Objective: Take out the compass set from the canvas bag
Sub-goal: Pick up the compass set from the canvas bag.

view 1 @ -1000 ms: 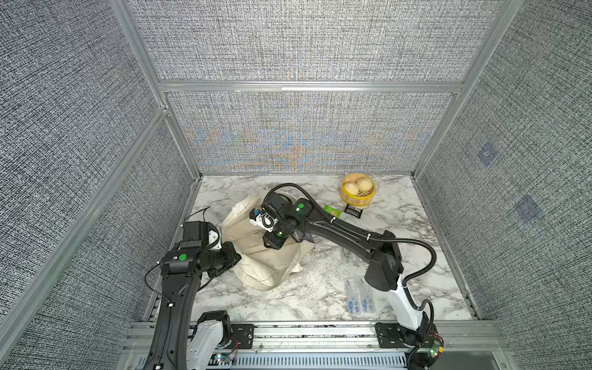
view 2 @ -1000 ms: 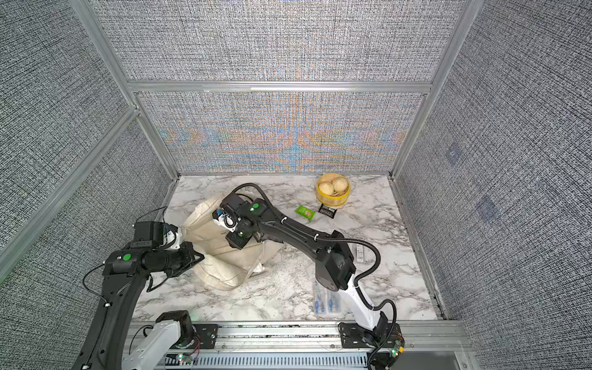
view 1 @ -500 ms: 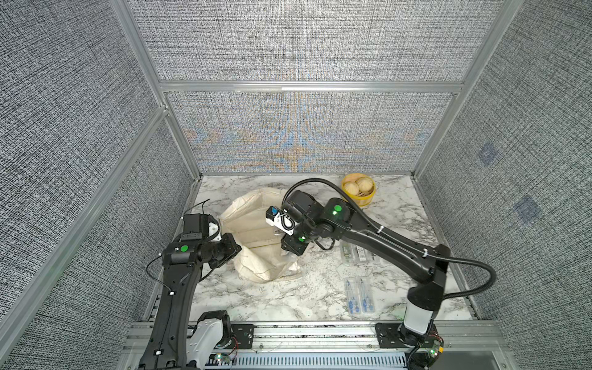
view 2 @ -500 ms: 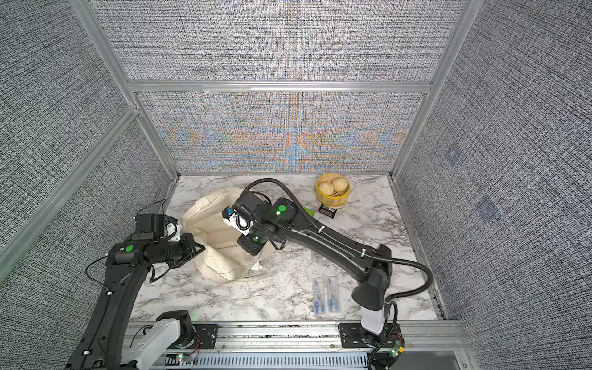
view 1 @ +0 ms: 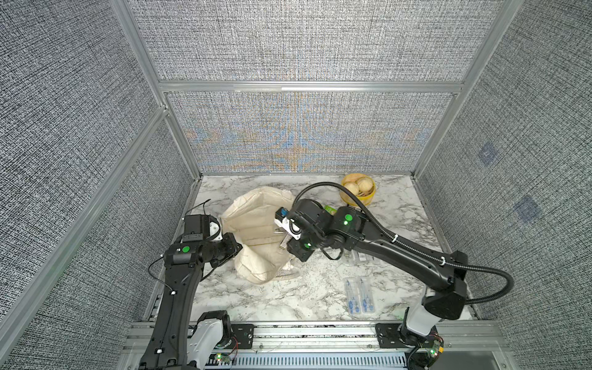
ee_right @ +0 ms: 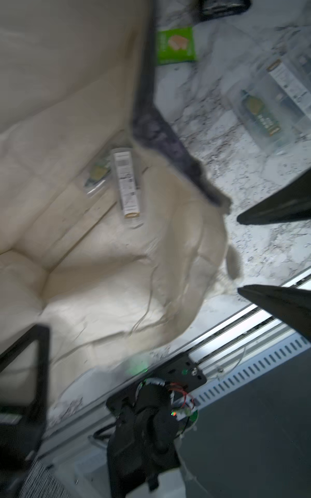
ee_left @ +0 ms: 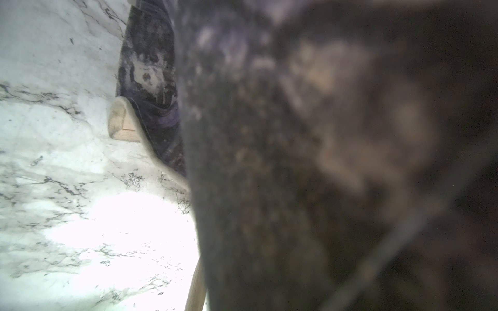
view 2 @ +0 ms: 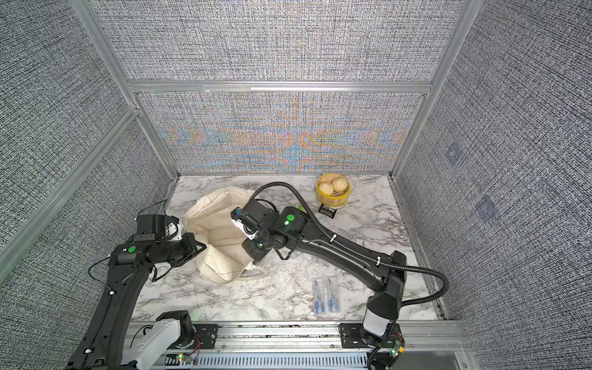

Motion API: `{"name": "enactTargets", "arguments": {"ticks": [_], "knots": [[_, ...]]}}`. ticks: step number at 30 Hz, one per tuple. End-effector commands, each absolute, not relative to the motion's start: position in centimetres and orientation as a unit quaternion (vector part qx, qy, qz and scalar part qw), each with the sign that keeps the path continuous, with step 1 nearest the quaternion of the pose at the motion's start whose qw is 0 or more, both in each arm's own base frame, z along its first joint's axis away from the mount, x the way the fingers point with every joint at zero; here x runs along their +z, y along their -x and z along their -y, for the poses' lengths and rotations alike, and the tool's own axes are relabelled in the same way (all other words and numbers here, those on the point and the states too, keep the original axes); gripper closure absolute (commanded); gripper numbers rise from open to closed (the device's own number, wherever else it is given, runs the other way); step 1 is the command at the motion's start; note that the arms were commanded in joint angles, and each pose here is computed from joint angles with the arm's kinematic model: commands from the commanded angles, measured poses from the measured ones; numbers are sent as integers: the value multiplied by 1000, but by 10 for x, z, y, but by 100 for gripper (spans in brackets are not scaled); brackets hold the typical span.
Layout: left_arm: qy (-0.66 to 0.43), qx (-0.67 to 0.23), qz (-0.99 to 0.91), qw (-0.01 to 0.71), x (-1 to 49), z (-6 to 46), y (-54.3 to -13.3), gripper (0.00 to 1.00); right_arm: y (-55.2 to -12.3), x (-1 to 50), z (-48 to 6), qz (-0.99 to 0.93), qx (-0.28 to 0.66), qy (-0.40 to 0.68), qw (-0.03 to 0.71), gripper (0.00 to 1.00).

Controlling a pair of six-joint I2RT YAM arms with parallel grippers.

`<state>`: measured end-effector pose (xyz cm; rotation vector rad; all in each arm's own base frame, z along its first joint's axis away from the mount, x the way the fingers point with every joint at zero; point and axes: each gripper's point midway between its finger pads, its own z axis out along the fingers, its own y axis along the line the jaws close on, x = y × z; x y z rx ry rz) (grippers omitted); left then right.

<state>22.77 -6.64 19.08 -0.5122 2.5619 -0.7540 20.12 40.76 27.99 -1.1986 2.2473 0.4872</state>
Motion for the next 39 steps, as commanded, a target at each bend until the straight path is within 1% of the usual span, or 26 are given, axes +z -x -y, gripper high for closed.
{"name": "enactTargets", "arguments": {"ticks": [1, 3, 5, 8, 10, 12, 14, 16, 18, 20, 24, 26, 28, 31, 35, 39], "knots": [[175, -271, -919, 227, 197, 66, -230, 100, -207, 278, -436, -804, 180, 489, 288, 59], [178, -282, -916, 222, 196, 69, -229, 100, -224, 263, -449, -813, 159, 483, 283, 58], [179, -295, -913, 215, 193, 73, -227, 100, -241, 239, -457, -844, 130, 443, 272, 57], [183, -302, -910, 216, 192, 75, -221, 100, -257, 185, -455, -878, 79, 398, 252, 57], [185, -301, -908, 224, 193, 74, -216, 100, -270, 154, -439, -894, 48, 374, 240, 56], [186, -308, -905, 228, 195, 76, -212, 100, -282, 129, -411, -913, 26, 342, 221, 56], [190, -314, -902, 227, 194, 78, -208, 100, -288, 115, -382, -926, 6, 311, 214, 56], [191, -323, -899, 226, 194, 80, -205, 100, -287, 108, -364, -932, 6, 294, 211, 55], [191, -328, -897, 226, 192, 82, -203, 100, -287, 107, -359, -937, 16, 278, 212, 52], [187, -325, -899, 226, 194, 81, -202, 100, -293, 109, -364, -941, 30, 258, 217, 50], [186, -324, -902, 216, 191, 82, -199, 100, -309, 106, -380, -949, 53, 202, 236, 39], [187, -326, -901, 218, 190, 83, -198, 100, -321, 102, -382, -955, 54, 156, 248, 39], [185, -326, -901, 220, 192, 82, -199, 100, -333, 93, -382, -963, 55, 95, 245, 36], [183, -328, -901, 215, 191, 84, -200, 100, -345, 83, -389, -968, 70, 34, 239, 36], [180, -329, -902, 215, 192, 84, -199, 100, -358, 77, -391, -967, 76, -22, 241, 35], [177, -330, -902, 216, 193, 85, -198, 100, -358, 66, -378, -971, 38, -66, 228, 32]]}}
